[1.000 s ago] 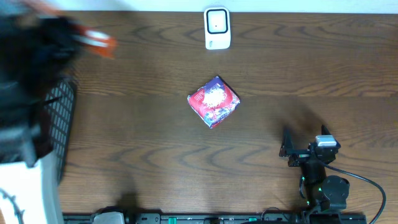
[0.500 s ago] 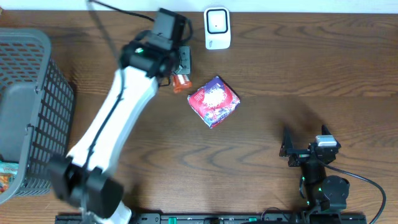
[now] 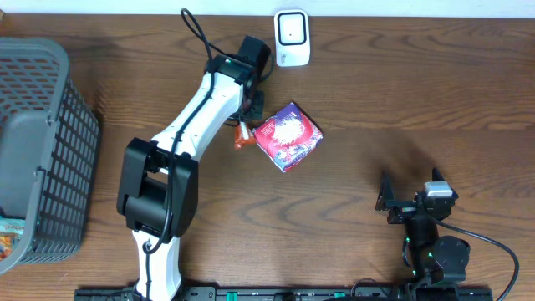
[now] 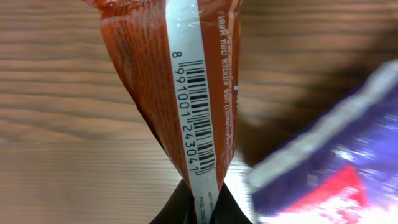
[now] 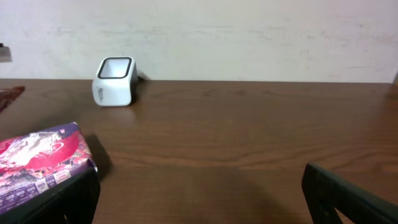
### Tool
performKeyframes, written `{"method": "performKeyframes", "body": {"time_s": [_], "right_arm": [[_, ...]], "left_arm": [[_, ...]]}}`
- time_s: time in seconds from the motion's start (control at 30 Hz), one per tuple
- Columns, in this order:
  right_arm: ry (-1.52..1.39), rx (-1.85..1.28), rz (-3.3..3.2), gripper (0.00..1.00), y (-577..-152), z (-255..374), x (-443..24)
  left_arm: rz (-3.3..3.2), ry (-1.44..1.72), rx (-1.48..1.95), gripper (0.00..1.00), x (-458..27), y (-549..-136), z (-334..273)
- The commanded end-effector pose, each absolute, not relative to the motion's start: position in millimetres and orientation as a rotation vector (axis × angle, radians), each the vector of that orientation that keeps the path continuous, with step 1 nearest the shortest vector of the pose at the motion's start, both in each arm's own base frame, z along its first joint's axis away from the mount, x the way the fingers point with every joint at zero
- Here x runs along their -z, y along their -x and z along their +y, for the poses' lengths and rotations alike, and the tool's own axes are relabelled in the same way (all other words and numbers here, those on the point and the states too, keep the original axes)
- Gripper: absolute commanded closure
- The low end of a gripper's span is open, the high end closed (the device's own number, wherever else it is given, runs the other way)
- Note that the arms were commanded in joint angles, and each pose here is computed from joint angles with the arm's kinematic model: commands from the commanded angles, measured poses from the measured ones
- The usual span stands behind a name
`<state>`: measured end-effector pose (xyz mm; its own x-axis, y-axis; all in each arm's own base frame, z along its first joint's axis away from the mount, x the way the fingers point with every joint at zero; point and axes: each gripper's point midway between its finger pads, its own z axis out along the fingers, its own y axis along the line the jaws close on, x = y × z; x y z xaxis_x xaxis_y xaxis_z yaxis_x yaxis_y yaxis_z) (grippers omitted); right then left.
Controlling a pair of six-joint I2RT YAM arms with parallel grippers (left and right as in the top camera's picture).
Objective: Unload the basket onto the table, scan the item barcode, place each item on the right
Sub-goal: 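Hold the red bar's barcode toward the scanner, then set it down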
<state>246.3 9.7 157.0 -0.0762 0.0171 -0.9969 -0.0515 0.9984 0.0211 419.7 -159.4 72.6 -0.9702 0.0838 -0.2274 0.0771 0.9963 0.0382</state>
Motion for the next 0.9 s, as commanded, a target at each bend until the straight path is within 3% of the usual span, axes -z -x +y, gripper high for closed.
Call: {"method": "performKeyframes", "body": {"time_s": [0.0, 0.33, 0.63, 0.87], "right_arm": [[0.019, -0.065, 1.646, 0.01, -246, 10, -157], [0.019, -0.065, 1.646, 0.01, -246, 10, -157], [0.019, -0.065, 1.646, 0.01, -246, 10, -157], [0.019, -0.065, 1.646, 0.01, -246, 10, -157]], "left_arm": [[2.965, -0.143, 0.090, 0.93, -60, -408, -186], [2.979, -0.143, 0.089, 0.93, -47, -397, -212], [2.913, -0.256, 0.294, 0.92, -55, -393, -268], [2.833, -0.182, 0.111, 0.92, -84, -413, -236]]}}
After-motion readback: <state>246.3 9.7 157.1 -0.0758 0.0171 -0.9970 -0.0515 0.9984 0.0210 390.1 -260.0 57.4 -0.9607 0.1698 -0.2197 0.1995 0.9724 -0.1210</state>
